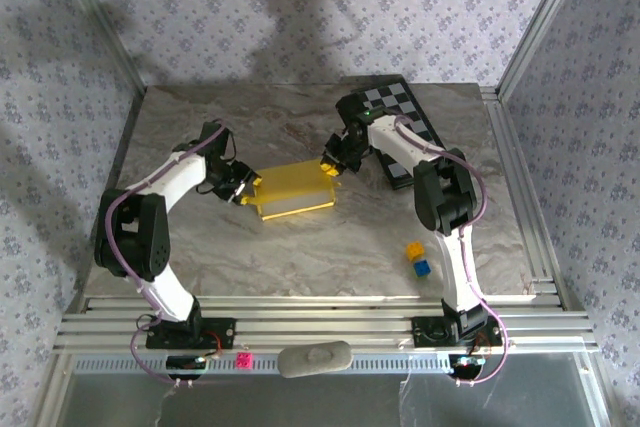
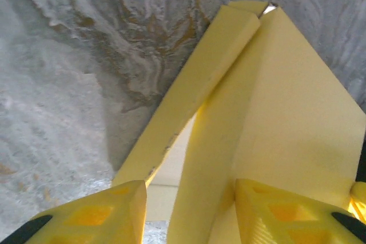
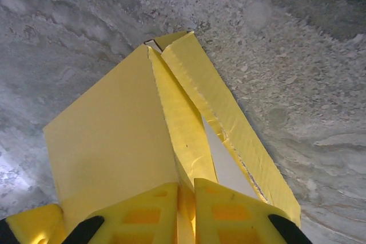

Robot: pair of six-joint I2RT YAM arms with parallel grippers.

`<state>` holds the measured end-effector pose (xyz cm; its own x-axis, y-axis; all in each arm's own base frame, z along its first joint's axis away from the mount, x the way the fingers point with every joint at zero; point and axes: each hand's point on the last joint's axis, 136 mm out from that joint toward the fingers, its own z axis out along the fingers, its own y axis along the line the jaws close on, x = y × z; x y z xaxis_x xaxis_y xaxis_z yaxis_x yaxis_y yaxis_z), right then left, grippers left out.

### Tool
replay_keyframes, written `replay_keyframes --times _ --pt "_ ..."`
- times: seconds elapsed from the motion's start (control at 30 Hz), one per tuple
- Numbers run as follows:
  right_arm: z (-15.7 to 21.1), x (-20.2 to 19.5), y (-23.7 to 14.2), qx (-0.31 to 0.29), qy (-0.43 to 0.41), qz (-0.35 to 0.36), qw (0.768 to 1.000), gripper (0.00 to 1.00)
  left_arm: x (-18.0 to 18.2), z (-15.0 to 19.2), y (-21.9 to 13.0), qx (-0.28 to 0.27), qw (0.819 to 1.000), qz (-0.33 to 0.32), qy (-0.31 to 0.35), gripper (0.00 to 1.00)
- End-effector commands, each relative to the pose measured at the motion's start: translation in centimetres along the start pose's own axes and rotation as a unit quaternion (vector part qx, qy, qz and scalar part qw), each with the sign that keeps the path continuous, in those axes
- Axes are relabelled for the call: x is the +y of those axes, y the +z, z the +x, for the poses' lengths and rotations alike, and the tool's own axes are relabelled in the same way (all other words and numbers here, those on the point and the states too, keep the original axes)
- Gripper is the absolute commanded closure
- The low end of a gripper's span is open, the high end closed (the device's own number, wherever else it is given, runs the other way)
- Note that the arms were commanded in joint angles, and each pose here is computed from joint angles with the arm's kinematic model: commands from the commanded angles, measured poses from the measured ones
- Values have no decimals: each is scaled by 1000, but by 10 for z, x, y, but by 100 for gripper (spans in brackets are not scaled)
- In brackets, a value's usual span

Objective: Fold the paper box

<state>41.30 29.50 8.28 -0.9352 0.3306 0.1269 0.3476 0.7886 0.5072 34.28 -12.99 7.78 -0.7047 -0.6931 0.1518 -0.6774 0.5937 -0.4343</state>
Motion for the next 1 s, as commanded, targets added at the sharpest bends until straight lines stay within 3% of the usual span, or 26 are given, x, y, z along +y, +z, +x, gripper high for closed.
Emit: replay_keyframes --times 0.0,0.43,0.57,0.77,0.97 --pt "2 2 -20 -20 -27 21 999 85 8 1 -13 -10 998 -39 42 55" --pt "8 -2 -22 -25 -62 50 997 83 16 8 3 1 996 -47 69 62" --pt "11 -7 -20 -23 -75 66 995 83 16 5 -4 -21 997 -45 66 62" --pt "12 -12 -18 -21 -90 79 993 83 9 -5 -42 -88 993 -35 64 49" --pt "12 -15 -16 -18 -101 89 991 83 -18 6 -22 -41 995 27 87 49"
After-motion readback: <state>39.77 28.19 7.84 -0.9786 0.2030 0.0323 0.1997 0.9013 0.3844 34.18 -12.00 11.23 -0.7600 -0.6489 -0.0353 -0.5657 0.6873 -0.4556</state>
